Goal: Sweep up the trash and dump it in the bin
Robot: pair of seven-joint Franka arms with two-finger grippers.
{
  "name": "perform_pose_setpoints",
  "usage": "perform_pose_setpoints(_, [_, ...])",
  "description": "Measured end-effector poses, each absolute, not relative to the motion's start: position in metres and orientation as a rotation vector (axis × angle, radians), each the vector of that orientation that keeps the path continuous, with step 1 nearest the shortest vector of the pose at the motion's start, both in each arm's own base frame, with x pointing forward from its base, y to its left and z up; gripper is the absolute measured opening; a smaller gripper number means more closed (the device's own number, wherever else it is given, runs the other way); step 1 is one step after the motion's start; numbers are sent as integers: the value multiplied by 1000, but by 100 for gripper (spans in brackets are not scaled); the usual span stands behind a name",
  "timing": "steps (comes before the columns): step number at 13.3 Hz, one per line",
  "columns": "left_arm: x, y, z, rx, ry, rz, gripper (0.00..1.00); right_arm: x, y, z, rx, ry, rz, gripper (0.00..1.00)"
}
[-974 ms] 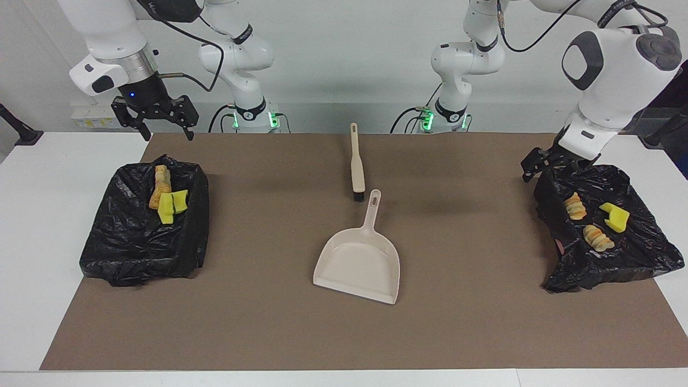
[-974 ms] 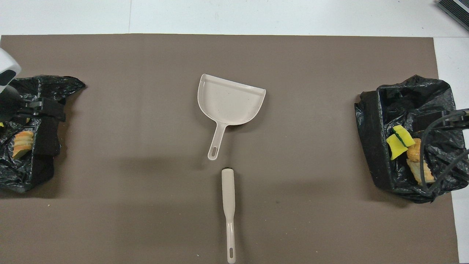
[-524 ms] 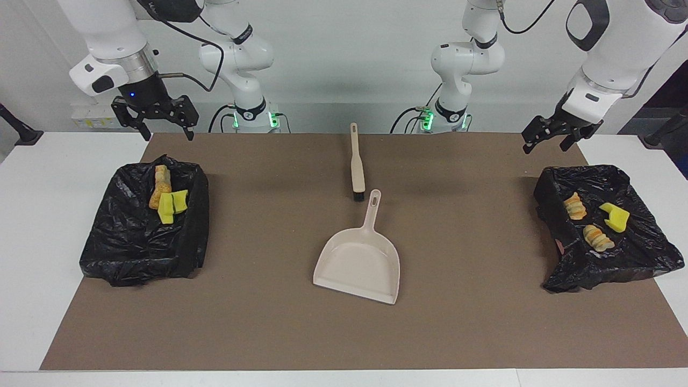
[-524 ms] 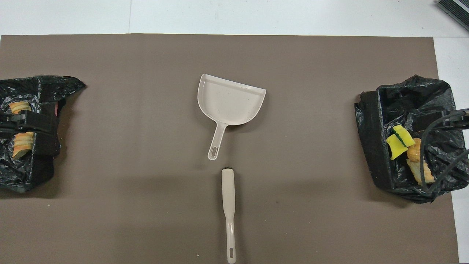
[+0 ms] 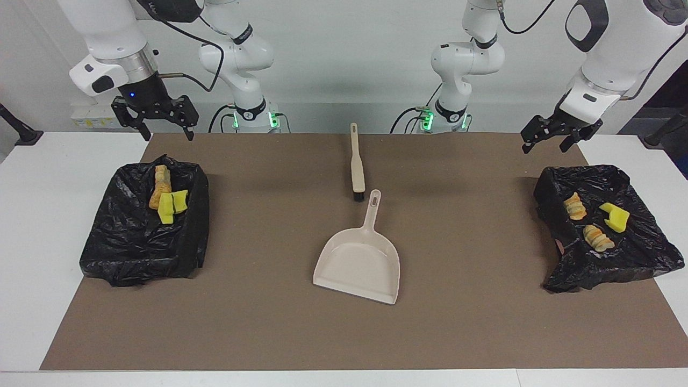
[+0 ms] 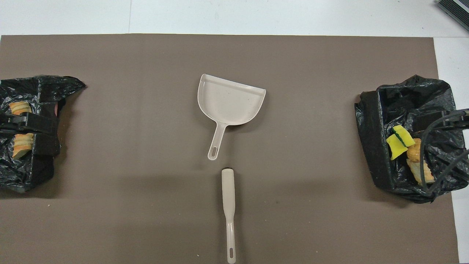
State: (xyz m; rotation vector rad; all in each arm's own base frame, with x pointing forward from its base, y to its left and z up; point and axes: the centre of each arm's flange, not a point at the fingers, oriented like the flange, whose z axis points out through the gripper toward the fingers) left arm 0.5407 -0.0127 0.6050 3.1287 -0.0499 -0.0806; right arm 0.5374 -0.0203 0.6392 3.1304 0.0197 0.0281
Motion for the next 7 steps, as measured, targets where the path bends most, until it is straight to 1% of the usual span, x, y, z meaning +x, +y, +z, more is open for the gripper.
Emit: perform_pose_setpoints(7, [541,-13,605,3128,-81,-77,100,537,-20,639,3130,20,28,100])
